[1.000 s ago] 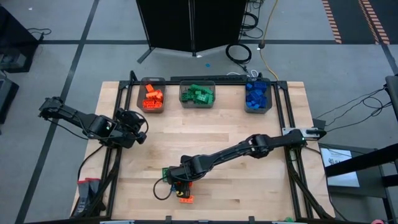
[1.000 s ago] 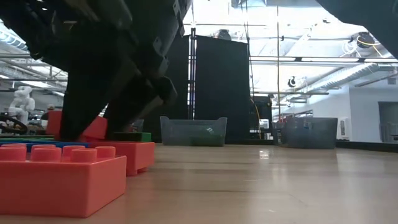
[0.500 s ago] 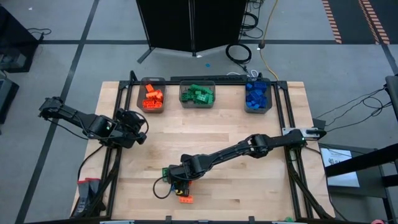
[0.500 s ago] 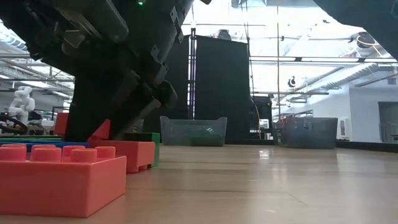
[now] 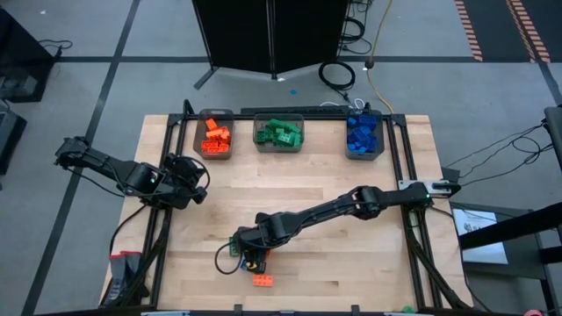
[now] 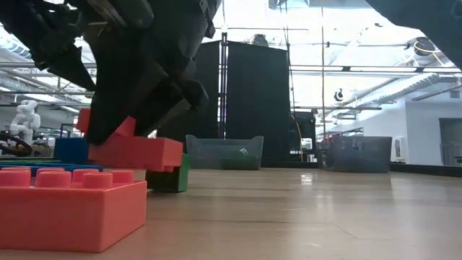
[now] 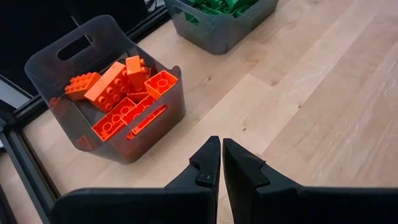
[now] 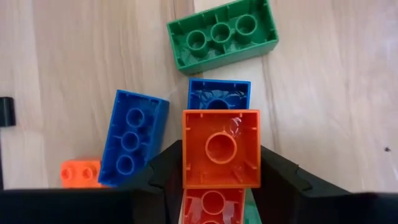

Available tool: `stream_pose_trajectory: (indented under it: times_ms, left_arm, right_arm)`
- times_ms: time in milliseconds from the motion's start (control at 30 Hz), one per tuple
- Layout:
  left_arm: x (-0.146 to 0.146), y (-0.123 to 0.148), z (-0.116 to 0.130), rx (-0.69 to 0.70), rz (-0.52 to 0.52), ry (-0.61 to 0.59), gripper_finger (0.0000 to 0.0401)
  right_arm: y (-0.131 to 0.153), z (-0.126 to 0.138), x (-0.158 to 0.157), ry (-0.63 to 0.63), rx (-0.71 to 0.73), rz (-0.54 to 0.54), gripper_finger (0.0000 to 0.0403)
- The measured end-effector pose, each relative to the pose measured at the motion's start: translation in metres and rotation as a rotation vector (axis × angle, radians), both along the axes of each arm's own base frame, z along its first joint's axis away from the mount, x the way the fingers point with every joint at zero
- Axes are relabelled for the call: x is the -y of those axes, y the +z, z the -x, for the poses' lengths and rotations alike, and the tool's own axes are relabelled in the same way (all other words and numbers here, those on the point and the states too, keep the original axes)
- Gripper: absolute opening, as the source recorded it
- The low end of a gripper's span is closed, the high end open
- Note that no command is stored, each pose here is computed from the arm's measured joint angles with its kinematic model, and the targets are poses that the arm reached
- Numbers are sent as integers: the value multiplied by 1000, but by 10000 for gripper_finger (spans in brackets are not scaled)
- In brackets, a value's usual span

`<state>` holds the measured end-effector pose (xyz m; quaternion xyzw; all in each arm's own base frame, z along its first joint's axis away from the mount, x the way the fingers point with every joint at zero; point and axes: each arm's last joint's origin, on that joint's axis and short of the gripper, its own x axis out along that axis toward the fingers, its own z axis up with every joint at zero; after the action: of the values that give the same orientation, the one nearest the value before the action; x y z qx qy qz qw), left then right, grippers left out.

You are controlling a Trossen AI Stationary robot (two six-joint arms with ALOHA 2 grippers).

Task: Sort blocks
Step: Put the orange game piece into the left black bin

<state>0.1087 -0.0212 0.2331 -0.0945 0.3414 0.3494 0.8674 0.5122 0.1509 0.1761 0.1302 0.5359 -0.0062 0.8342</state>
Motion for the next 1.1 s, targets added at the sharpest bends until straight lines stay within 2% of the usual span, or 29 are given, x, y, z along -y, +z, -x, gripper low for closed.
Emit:
stream_pose_trajectory:
  times_ms: [200, 433, 1100]
  left_arm:
    - [0, 0, 0, -2, -1, 0, 23]
    - [0, 0, 0, -3, -1, 0, 23]
    - [0, 0, 0, -2, -1, 0, 23]
  right_arm:
    - [2, -2, 5, 13, 12, 10, 136]
    - [2, -2, 5, 24, 15, 17, 153]
    - [3, -2, 4, 115, 23, 26, 157]
